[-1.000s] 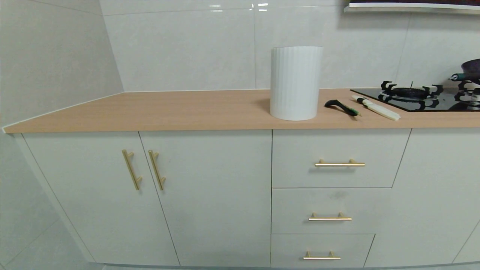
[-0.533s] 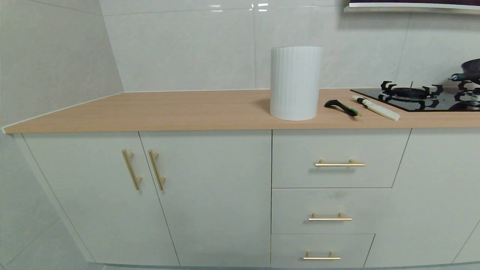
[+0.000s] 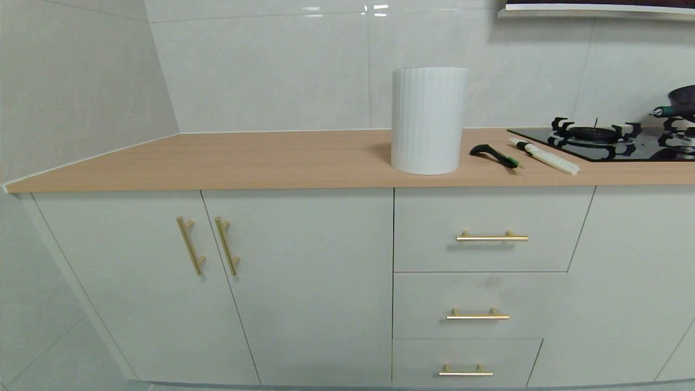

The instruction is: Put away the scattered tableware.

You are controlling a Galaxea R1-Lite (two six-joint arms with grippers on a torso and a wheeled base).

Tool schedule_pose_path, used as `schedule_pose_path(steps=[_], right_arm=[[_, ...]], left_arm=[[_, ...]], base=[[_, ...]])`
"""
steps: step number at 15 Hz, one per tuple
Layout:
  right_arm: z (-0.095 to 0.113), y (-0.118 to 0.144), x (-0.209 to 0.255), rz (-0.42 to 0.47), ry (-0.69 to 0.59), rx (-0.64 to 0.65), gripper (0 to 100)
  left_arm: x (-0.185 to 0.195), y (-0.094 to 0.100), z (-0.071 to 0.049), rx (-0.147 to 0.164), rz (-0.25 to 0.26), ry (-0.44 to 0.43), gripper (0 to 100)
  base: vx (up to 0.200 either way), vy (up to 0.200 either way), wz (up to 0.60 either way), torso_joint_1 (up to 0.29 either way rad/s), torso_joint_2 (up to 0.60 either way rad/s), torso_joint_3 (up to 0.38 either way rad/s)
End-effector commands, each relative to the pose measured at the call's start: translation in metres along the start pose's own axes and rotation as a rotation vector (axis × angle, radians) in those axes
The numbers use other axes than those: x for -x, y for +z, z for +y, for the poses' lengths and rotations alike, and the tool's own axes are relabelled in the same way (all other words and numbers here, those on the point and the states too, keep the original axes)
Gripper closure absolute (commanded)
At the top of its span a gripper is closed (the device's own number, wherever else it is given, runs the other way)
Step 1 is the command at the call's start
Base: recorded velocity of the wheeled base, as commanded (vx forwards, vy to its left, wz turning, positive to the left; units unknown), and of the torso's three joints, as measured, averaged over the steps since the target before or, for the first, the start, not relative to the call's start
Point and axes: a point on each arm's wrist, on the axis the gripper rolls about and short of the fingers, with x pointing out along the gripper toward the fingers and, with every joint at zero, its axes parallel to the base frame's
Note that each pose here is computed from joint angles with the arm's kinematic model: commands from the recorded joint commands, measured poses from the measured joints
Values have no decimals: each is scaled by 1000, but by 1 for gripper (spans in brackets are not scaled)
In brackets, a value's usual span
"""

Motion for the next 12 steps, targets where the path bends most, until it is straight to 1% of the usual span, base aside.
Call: schedule_pose_path(steps=[1, 2, 3, 5, 6, 7, 9, 11, 12], right_arm=[[-2, 26, -50, 259, 108, -20, 0], [-1, 33, -72, 342, 136, -21, 0], [-2, 38, -97, 399, 140, -27, 0], [-5, 40, -148, 460, 138, -33, 0], [-6, 33, -176, 499, 135, -38, 0], [-7, 32, -182, 507, 135, -39, 0], [-11, 1, -250, 569, 132, -45, 0], [-13, -24, -284, 594, 130, -46, 0], [-11, -35, -300, 606, 135, -39, 0]], left_arm=[[0, 0, 0, 0, 0, 0, 0], [0, 0, 0, 0, 0, 0, 0], [0, 0, 0, 0, 0, 0, 0], [0, 0, 0, -1, 0, 0, 0], [0, 0, 0, 0, 0, 0, 0], [0, 0, 0, 0, 0, 0, 0], [0, 0, 0, 0, 0, 0, 0], [0, 0, 0, 0, 0, 0, 0], [0, 0, 0, 0, 0, 0, 0]], base=[[0, 0, 0, 0, 0, 0], [0, 0, 0, 0, 0, 0], [0, 0, 0, 0, 0, 0], [0, 0, 0, 0, 0, 0], [0, 0, 0, 0, 0, 0], [0, 0, 0, 0, 0, 0], [0, 0, 0, 0, 0, 0], [0, 0, 0, 0, 0, 0], [0, 0, 0, 0, 0, 0]])
